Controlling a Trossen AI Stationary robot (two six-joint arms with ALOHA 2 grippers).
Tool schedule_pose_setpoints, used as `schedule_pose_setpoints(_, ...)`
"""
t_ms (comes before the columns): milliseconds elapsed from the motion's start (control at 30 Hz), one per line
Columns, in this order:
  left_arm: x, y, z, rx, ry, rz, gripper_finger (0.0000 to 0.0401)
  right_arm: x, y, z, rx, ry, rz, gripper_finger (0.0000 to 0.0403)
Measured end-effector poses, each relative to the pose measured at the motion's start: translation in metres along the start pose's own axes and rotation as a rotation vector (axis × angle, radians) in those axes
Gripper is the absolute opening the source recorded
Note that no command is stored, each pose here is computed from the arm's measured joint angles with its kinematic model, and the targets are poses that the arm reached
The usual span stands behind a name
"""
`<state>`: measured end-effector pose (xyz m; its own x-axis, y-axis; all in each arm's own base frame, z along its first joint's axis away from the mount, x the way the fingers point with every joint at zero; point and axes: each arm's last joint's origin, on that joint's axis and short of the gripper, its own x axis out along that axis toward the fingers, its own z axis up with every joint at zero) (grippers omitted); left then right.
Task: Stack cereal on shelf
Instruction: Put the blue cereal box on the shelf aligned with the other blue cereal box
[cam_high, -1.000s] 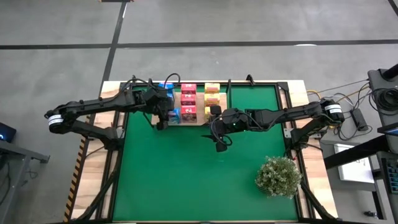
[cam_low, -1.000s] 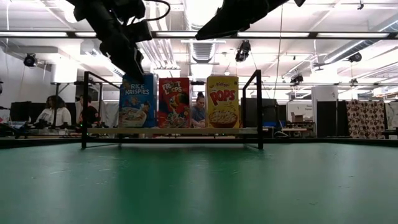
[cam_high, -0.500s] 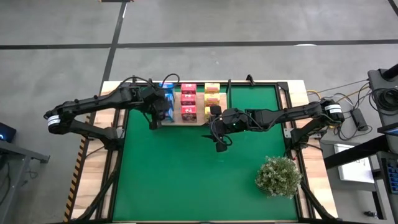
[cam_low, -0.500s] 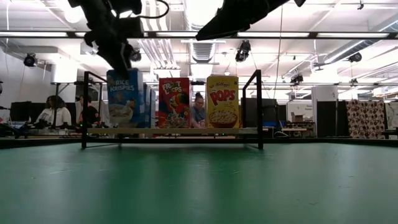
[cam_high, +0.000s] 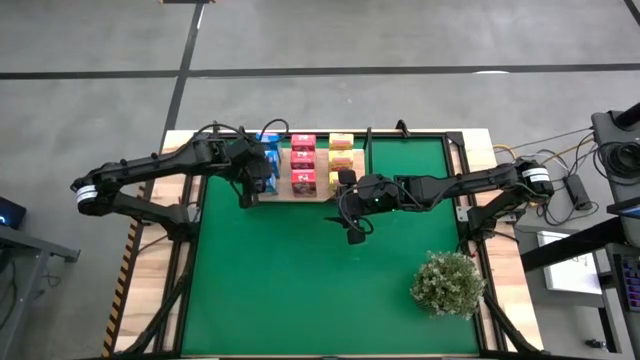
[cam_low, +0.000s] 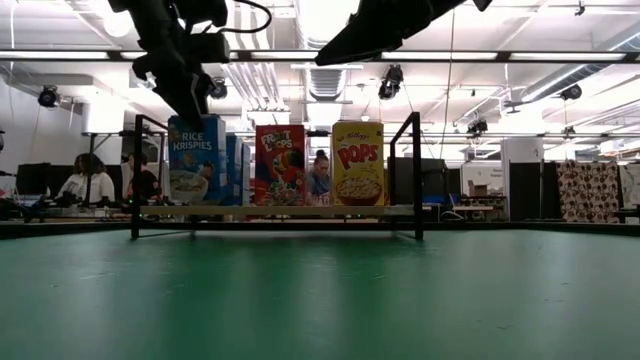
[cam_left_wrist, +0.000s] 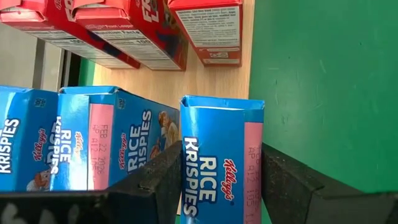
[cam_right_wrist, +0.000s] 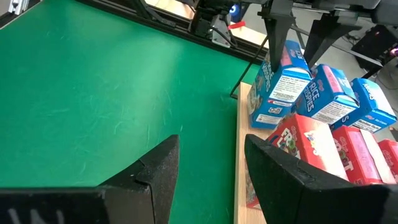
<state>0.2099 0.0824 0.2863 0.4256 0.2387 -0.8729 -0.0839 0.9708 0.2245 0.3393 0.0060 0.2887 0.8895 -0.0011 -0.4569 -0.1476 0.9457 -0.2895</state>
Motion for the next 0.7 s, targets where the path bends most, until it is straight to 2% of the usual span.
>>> schedule_pose_setpoints(367, 0.005, 0.001, 0.004, -0.002, -0.012, 0.004, 0.0168, 0.000, 0.000, 0.000, 0.000, 0.000, 0.000, 0.0173)
schedule_pose_setpoints(700, 0.017, 0.002, 0.004, 0.006, 0.046, -0.015, 0.0175, 0.000, 0.000, 0.000, 0.001, 0.001, 0.001, 0.0173)
